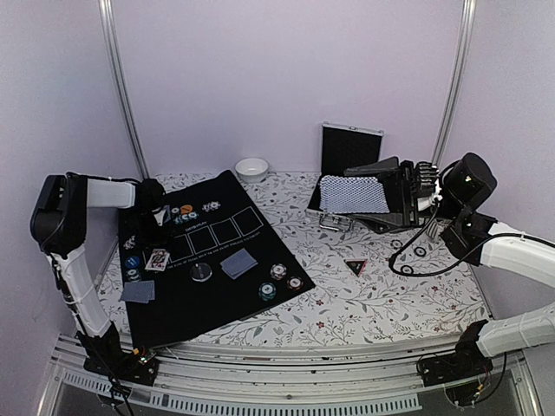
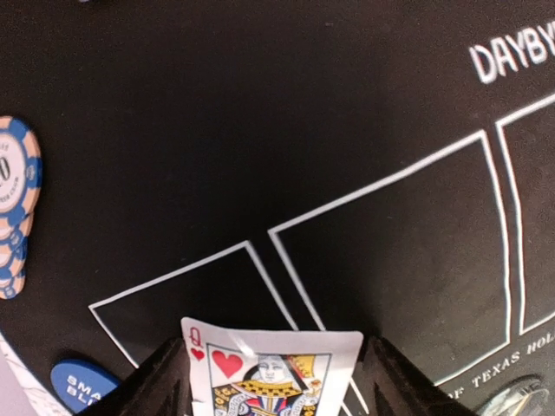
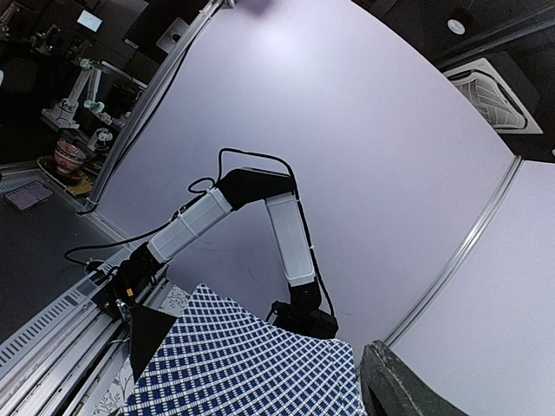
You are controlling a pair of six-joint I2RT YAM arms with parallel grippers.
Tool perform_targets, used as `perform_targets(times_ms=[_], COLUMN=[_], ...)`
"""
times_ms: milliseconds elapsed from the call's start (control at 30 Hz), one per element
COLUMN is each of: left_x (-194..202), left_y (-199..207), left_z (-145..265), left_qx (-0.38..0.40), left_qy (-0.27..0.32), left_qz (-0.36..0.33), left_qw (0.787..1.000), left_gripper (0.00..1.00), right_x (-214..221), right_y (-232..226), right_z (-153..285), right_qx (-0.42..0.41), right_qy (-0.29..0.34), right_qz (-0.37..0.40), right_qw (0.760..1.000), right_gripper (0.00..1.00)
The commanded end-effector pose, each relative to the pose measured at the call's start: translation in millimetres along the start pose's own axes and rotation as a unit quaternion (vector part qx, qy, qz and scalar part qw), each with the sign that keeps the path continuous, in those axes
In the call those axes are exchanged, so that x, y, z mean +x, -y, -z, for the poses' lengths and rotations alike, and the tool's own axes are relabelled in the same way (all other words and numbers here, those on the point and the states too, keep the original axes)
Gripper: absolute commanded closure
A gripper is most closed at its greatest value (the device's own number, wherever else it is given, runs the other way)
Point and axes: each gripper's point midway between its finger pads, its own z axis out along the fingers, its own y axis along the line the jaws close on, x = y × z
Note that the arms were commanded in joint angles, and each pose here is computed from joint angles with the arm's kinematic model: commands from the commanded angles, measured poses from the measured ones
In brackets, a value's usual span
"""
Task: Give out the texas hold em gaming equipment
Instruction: Adjust the poker card in the community card area.
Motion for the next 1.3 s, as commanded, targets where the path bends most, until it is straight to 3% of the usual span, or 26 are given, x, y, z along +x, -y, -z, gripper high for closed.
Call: perform_targets(times_ms=[0,233,633,933,1267], left_x=[13,8,-20,-16,-7], left_y=[-31,-66,-39,-43,-24], left_z=[-9,-9,6,11,8], left_qx=[-0.02,-0.056,0.043,0.028,0.028], left_qy=[-0.031,-0.012,0.057,0.071,0.067], left_qz=[0.049,0.123,0.2,0.244,0.244], left_qw=[0.998,0.991,0.977,0.967,0.967], left_gripper=[0.34,0.38,0.38,0.36,0.34], right_x=[-8,-9,-9,-10,-11], right_y=[3,2,2,3,3], right_z=[4,6,6,6,6], right_qx=[0.011,0.012,0.013,0.015,0.014], right_qy=[0.002,0.003,0.003,0.002,0.004], right_qz=[0.013,0.015,0.015,0.018,0.021], right_qw=[1.0,1.0,1.0,1.0,1.0], right_gripper=[0.38,0.38,0.38,0.37,0.38])
